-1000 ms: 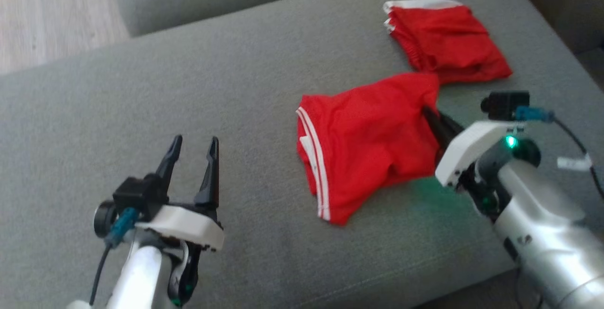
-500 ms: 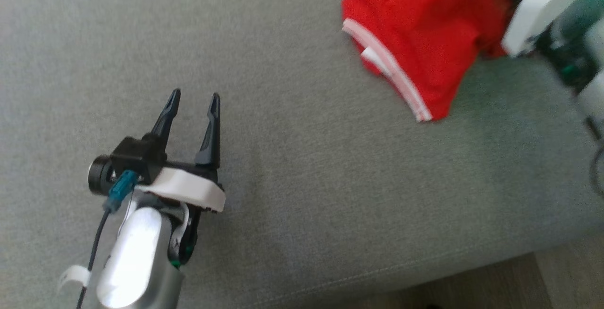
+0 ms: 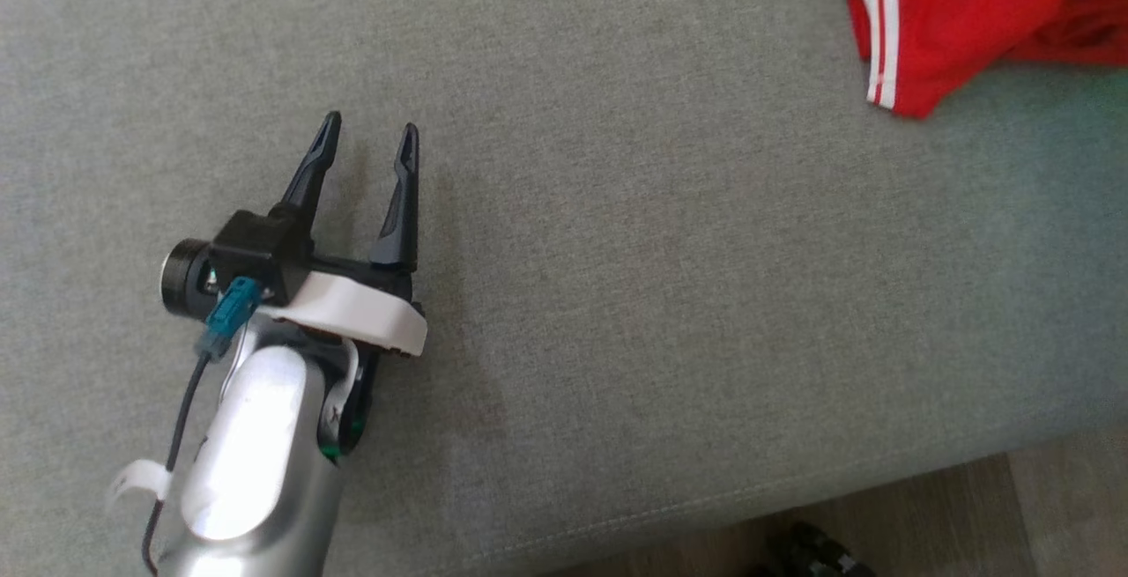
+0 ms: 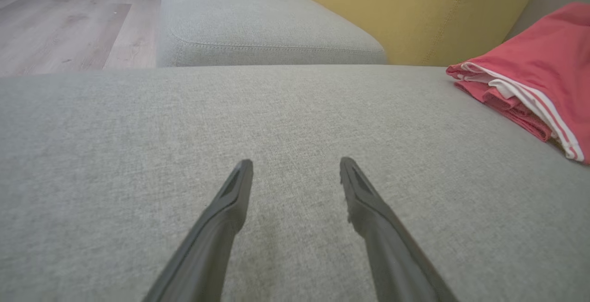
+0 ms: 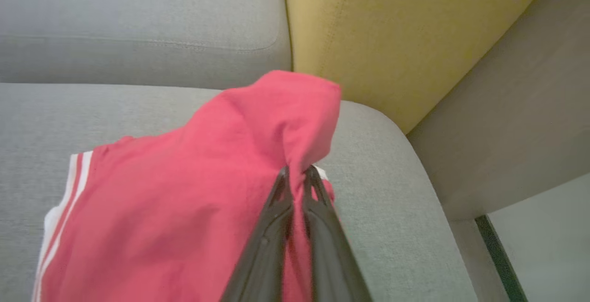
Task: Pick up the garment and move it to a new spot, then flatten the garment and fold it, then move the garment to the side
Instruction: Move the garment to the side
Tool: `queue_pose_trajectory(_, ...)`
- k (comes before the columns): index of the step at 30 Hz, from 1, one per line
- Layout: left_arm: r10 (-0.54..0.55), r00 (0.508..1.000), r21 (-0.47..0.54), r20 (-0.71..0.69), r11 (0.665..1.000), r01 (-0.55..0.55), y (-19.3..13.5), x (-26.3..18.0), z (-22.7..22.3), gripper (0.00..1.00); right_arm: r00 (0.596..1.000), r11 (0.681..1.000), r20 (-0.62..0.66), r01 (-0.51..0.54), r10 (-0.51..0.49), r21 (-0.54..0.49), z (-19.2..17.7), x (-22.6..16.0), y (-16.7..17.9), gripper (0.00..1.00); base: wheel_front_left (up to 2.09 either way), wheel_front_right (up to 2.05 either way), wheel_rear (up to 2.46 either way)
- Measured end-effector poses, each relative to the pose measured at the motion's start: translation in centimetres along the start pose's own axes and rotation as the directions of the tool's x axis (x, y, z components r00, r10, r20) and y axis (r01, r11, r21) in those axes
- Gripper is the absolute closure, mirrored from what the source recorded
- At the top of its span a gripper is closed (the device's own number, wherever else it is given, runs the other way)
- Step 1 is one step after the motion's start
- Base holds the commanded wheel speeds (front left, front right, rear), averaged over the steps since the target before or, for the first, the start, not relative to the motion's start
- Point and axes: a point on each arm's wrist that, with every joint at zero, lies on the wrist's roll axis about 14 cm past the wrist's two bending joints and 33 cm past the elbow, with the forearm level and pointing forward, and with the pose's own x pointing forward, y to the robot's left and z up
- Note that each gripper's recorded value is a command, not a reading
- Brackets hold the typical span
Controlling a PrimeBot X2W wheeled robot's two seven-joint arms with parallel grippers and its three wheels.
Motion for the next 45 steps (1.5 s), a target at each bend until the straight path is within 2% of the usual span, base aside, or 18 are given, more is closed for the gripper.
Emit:
queue_pose_trajectory(2,0.000,1.000,-0.001,-0.004,1.000,0.000,0.1,0.2,-0.2,0.00,0.999,0.999,-0.033,0.023,-0.024,-0.022,-0.9,0.3,-0.6,1.00,0.00,0.00,0.00)
queue_pose_trajectory(3,0.000,1.000,-0.001,0.000,1.000,0.000,0.2,0.4,-0.2,0.00,0.998,0.999,-0.049,0.034,-0.036,-0.040,-1.4,0.5,-0.8,0.65,0.00,0.00,0.00)
queue_pose_trajectory(4,-0.001,1.000,0.000,0.004,1.000,0.001,0.2,0.5,-0.1,0.00,0.997,0.998,-0.062,0.045,-0.049,-0.051,-1.9,0.6,-1.1,0.05,0.00,0.00,0.00)
queue_pose_trajectory(5,0.002,1.000,0.001,0.007,1.000,-0.002,0.3,0.6,0.0,0.00,0.995,0.997,-0.074,0.057,-0.061,-0.060,-2.4,0.6,-1.4,0.00,0.00,0.00,0.00)
queue_pose_trajectory(8,0.004,1.000,0.007,0.017,1.000,-0.004,0.5,0.9,0.4,0.00,0.990,0.993,-0.110,0.085,-0.093,-0.079,-3.5,0.7,-1.8,0.00,0.00,0.00,0.00)
queue_pose_trajectory(11,0.013,1.000,0.019,0.027,1.000,-0.013,0.8,0.7,0.9,0.00,0.992,0.989,-0.064,0.102,-0.110,-0.106,-3.0,0.5,-1.9,0.00,0.00,0.00,0.00)
queue_pose_trajectory(15,0.030,0.998,0.029,0.058,0.999,-0.032,1.1,0.2,2.6,0.00,0.991,0.986,0.083,0.114,-0.105,-0.122,0.3,-0.6,-1.8,0.00,0.00,0.00,0.00)
queue_pose_trajectory(19,0.065,0.993,0.026,0.096,0.997,-0.068,1.6,-1.2,4.6,0.00,0.974,0.993,0.224,0.067,-0.044,-0.094,3.6,-2.2,0.8,0.00,0.00,0.00,0.00)
queue_pose_trajectory(25,0.146,0.978,0.027,0.150,0.988,-0.151,3.0,-4.9,7.3,0.00,0.921,0.995,0.381,-0.064,0.087,-0.073,6.3,-6.0,5.7,0.00,0.00,0.00,0.00)
queue_pose_trajectory(32,0.196,0.953,0.014,0.231,0.979,-0.204,3.6,-8.7,10.5,0.00,0.828,0.978,0.530,-0.207,0.184,-0.016,8.0,-11.5,9.7,0.00,0.00,0.00,0.00)
queue_pose_trajectory(35,0.220,0.948,-0.004,0.231,0.974,-0.226,3.8,-10.3,10.8,0.00,0.802,0.971,0.569,-0.238,0.184,0.022,7.3,-13.4,10.2,0.00,0.00,0.00,0.00)
queue_pose_trajectory(36,0.220,0.948,-0.004,0.231,0.974,-0.226,3.8,-10.3,10.8,0.00,0.802,0.971,0.569,-0.238,0.184,0.022,7.3,-13.4,10.2,0.00,0.00,0.00,0.00)
queue_pose_trajectory(40,0.255,0.936,-0.041,0.242,0.967,-0.253,4.0,-11.6,11.3,0.00,0.808,0.959,0.555,-0.277,0.196,0.065,3.5,-14.8,12.0,0.00,0.00,0.00,0.00)
queue_pose_trajectory(45,0.303,0.922,-0.042,0.243,0.952,-0.302,4.8,-13.1,11.3,0.00,0.799,0.938,0.566,-0.325,0.205,0.119,0.2,-16.8,14.8,0.00,0.00,0.00,0.00)
